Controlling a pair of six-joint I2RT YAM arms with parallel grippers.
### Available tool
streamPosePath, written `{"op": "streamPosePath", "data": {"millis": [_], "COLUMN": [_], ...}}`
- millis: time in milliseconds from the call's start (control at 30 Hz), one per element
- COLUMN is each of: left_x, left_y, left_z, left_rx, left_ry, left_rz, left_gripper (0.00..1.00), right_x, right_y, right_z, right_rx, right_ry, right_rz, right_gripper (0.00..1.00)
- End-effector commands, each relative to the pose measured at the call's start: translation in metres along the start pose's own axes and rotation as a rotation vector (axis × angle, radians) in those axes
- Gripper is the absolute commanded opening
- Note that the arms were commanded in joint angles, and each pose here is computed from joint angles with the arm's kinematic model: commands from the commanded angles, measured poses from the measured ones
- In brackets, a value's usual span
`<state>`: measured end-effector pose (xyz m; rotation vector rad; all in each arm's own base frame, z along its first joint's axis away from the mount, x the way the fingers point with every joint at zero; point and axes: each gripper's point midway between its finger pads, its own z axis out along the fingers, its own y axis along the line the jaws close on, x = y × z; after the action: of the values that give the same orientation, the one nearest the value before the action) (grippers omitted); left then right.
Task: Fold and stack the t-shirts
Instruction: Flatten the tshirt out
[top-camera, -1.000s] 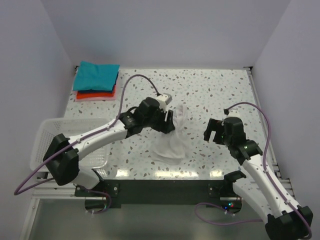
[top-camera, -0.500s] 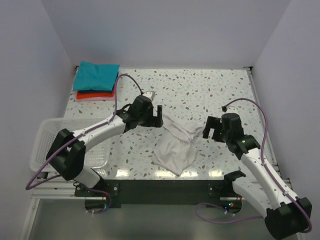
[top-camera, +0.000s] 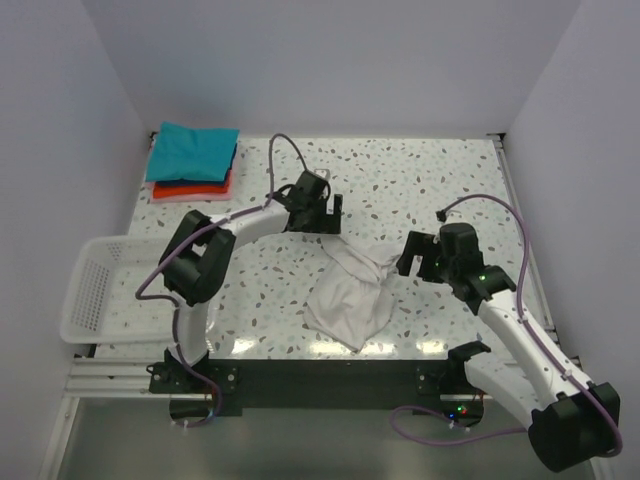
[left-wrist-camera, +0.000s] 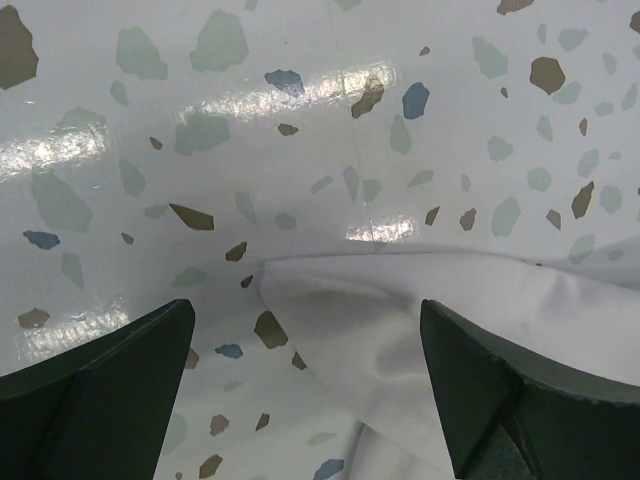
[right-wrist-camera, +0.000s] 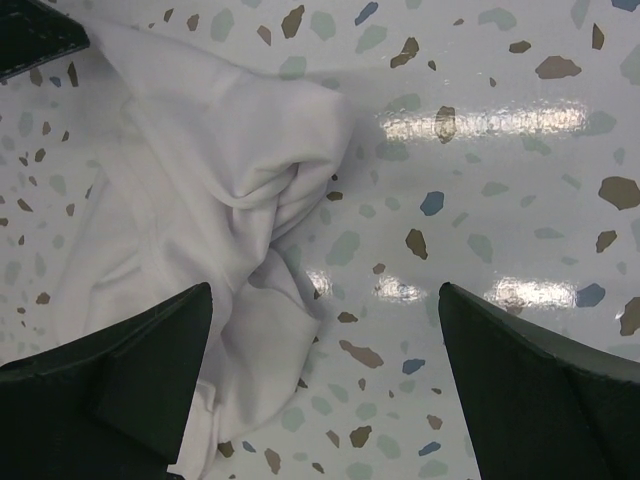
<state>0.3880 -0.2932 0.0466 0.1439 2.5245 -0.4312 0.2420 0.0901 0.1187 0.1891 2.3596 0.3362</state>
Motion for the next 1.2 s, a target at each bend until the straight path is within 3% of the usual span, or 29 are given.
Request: {"op": "streamPosePath", "data": {"millis": [0,133,233,333,367,433,500,833,1167], "left_x": [-0.008,0.002,0.009,0.018,0.021,0.025,0.021,0.0,-0.004], "left_y": [-0.003,-0.007,-0.012,-0.019,-0.024,-0.027,-0.031,-0.033,-0.032], "left_z": [0.012,0.025,0.033,0.039,0.039,0.04,0.035,0.0,0.0], "left_rx": [0.019,0.05,0.08,0.129,0.159,0.181,0.205,0.209,0.2], "left_ry": [0.001,0.036,0.057,0.088,0.094,0.103,0.084,-0.031,-0.038], "left_rz": [0.025,0.02,0.016,0.019,0.021,0.018,0.013,0.003,0.011], "left_gripper": [1.0,0.97,0.87,0.66,0.49,0.29,0.0,0.0,0.0], "right_x": [-0.011,-0.01,-0.008,-0.005,-0.005,-0.005,-0.01,-0.013,-0.021], "right_y": [0.008,0.008,0.01,0.008,0.008,0.008,0.009,-0.01,0.006], "right_z": [0.0,0.002,0.004,0.009,0.01,0.014,0.018,0.043,0.072], "right_rx": [-0.032,-0.034,-0.046,-0.039,-0.035,-0.03,-0.033,0.091,0.014], "right_ry": [-0.037,-0.038,-0.03,-0.018,-0.017,-0.013,-0.028,0.017,0.042], "right_rz": [0.014,0.015,0.012,0.014,0.014,0.016,0.023,-0.027,0.007], "right_gripper": [0.99,0.99,0.99,0.99,0.99,0.99,0.99,0.84,0.67]}}
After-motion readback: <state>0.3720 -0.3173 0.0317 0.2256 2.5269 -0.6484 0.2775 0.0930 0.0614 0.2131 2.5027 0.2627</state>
